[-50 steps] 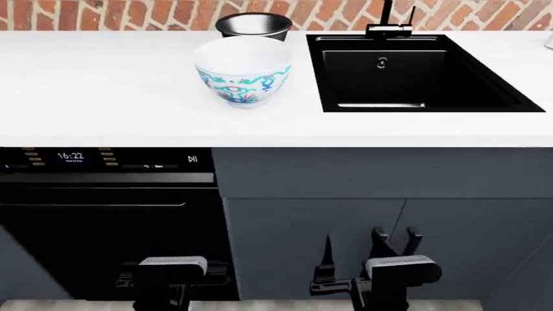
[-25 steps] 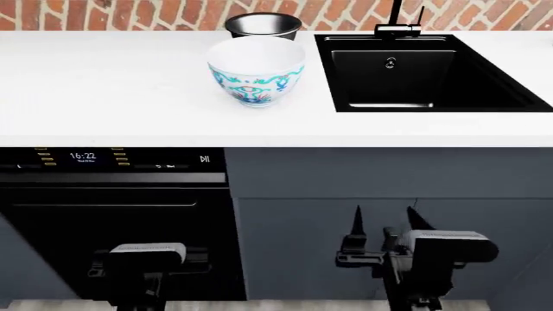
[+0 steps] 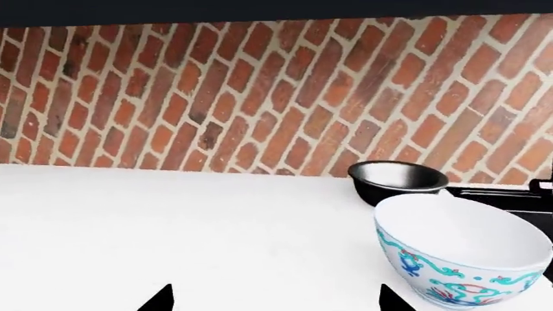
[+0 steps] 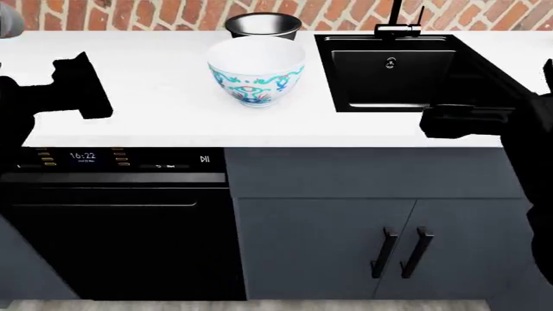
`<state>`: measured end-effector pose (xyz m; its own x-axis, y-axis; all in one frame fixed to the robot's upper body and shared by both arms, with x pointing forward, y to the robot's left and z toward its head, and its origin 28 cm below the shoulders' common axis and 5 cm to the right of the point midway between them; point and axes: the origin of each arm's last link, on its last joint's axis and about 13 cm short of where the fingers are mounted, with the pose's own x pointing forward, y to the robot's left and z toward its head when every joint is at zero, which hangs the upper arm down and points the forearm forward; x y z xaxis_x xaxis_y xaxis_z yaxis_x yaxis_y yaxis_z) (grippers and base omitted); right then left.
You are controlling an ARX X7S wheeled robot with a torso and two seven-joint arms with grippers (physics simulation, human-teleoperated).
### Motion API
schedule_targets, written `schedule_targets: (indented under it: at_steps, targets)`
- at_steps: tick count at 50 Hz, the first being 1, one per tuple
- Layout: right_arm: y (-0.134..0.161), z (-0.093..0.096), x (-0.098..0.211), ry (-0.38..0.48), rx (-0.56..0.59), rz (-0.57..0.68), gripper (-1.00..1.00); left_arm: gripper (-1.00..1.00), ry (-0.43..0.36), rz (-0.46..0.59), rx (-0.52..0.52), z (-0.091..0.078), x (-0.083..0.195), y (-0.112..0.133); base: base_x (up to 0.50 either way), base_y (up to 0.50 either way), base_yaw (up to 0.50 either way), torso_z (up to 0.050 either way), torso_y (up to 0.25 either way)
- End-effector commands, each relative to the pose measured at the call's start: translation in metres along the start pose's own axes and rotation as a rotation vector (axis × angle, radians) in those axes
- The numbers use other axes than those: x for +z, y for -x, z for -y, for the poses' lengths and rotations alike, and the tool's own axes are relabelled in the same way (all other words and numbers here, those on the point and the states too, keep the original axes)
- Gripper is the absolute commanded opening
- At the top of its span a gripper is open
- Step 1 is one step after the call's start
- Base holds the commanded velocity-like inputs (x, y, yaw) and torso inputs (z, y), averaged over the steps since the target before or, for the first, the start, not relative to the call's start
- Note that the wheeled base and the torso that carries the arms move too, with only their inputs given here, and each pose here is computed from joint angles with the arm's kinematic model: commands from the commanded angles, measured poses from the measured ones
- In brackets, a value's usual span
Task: Stack the bowls in the sink.
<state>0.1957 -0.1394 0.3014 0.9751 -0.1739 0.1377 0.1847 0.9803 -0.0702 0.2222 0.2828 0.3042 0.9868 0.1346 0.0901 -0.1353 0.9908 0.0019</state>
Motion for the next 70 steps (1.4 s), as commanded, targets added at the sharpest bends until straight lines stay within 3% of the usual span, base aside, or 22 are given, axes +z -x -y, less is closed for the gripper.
schedule_targets:
  at_steps: [1, 15, 28, 70]
  targets:
    - [0.007, 0.011, 0.038, 0.129, -0.088, -0.002, 1.0, 1.0, -0.217, 0.027, 0.077, -0.017, 0.058, 0.02, 0.0, 0.0, 0.0, 0.0, 0.0]
    - [0.005, 0.012, 0.033, 0.141, -0.079, 0.0, 1.0, 1.0, -0.335, -0.055, 0.205, -0.024, 0.077, 0.025, 0.0, 0.0, 0.0, 0.0, 0.0]
    - [0.006, 0.011, 0.034, 0.08, -0.024, 0.027, 1.0, 1.0, -0.332, -0.094, 0.222, -0.026, 0.088, 0.027, 0.32, 0.0, 0.0, 0.0, 0.0]
    - [0.003, 0.005, 0.034, 0.076, 0.023, 0.025, 1.0, 1.0, -0.31, -0.103, 0.172, -0.024, 0.093, 0.032, 0.5, 0.0, 0.0, 0.0, 0.001]
